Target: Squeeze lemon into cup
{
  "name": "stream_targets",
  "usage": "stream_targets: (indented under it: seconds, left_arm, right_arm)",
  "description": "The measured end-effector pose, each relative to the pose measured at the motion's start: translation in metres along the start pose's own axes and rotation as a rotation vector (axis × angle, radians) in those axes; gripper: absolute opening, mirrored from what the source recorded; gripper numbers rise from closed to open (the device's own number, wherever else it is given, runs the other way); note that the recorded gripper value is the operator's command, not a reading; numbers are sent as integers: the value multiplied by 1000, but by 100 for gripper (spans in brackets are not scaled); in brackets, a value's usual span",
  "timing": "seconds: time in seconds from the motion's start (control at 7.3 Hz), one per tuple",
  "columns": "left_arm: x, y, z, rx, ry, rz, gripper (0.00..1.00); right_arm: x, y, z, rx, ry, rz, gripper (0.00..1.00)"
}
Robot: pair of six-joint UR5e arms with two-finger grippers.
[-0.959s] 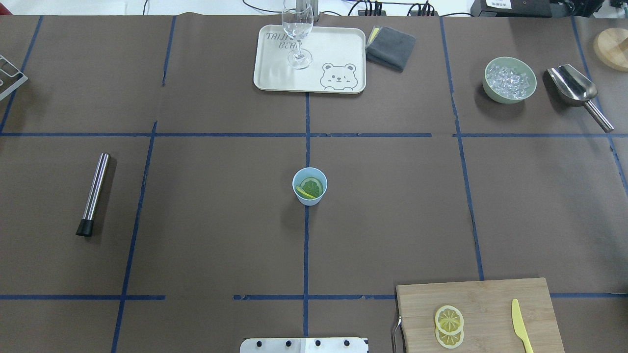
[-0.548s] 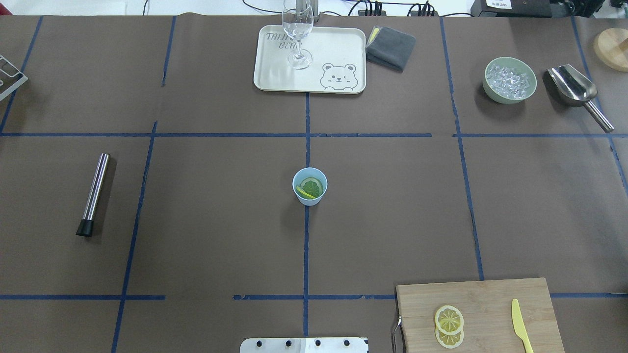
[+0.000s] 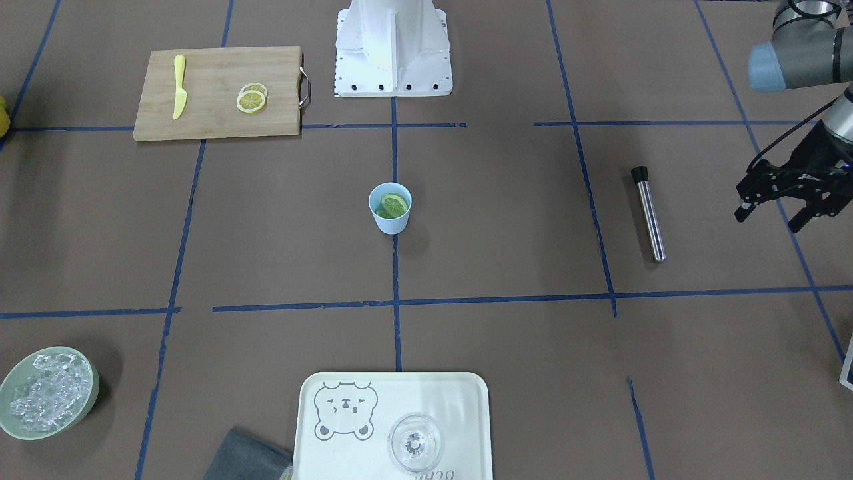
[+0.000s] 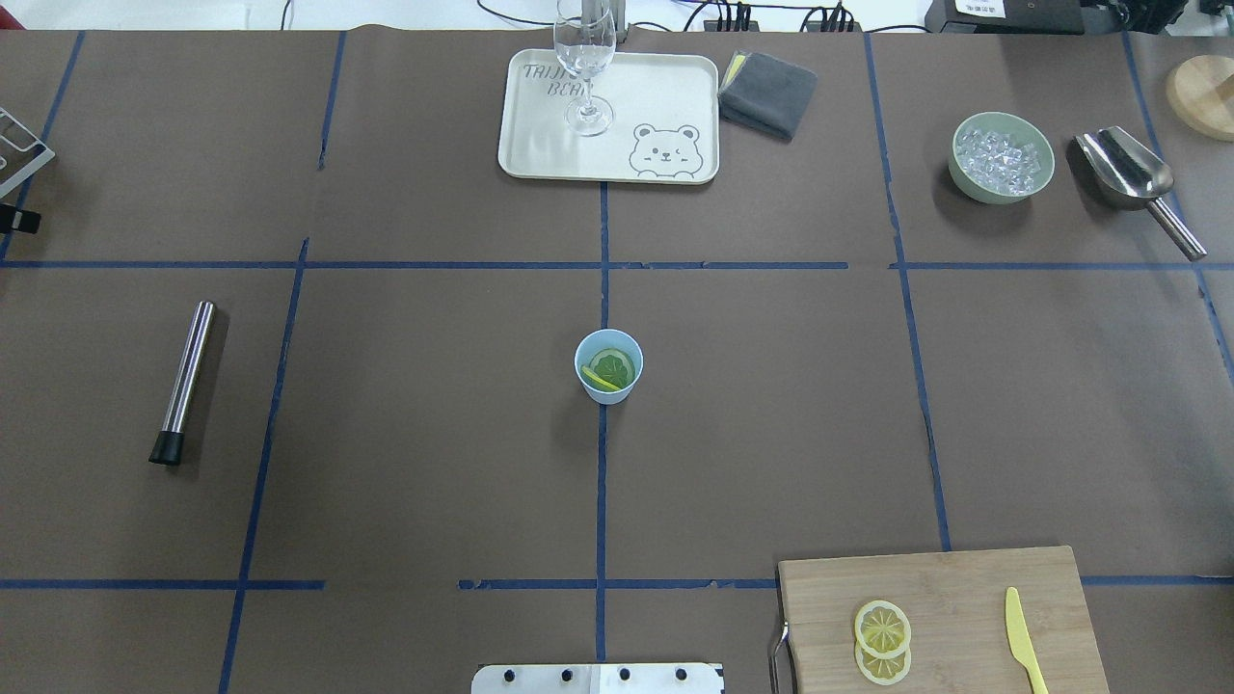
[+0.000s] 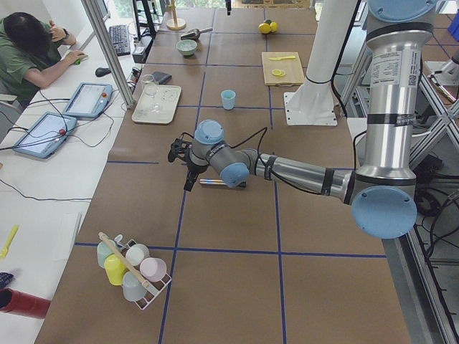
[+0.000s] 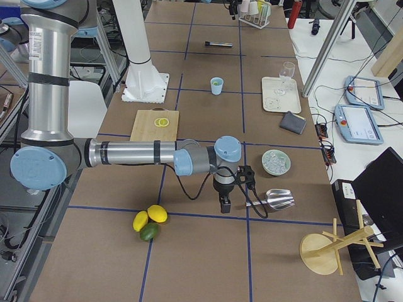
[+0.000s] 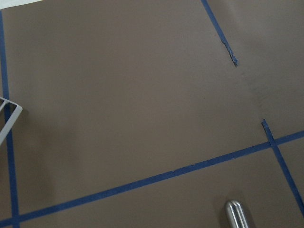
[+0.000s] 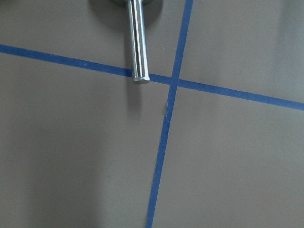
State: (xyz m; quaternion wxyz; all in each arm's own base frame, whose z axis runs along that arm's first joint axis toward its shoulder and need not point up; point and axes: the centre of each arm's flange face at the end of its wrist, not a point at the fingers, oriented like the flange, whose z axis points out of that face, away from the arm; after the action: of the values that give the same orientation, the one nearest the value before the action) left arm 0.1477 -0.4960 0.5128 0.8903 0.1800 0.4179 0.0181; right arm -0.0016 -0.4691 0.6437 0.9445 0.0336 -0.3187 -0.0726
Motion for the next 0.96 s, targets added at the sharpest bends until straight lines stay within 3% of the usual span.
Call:
stream_targets:
  seconds: [0.27,0.69,0.96]
  left_arm:
    - [31,19,28,-45,7,-71,69]
    - [63,44,65,-81,-8,-144,67]
    - [69,52,87,-107,-26,-139,67]
  right_arm:
    - [4,1,5,-9,3,7,100]
    - [7,2,8,-14,4,10,100]
    - [6,1,8,-14,4,10,100]
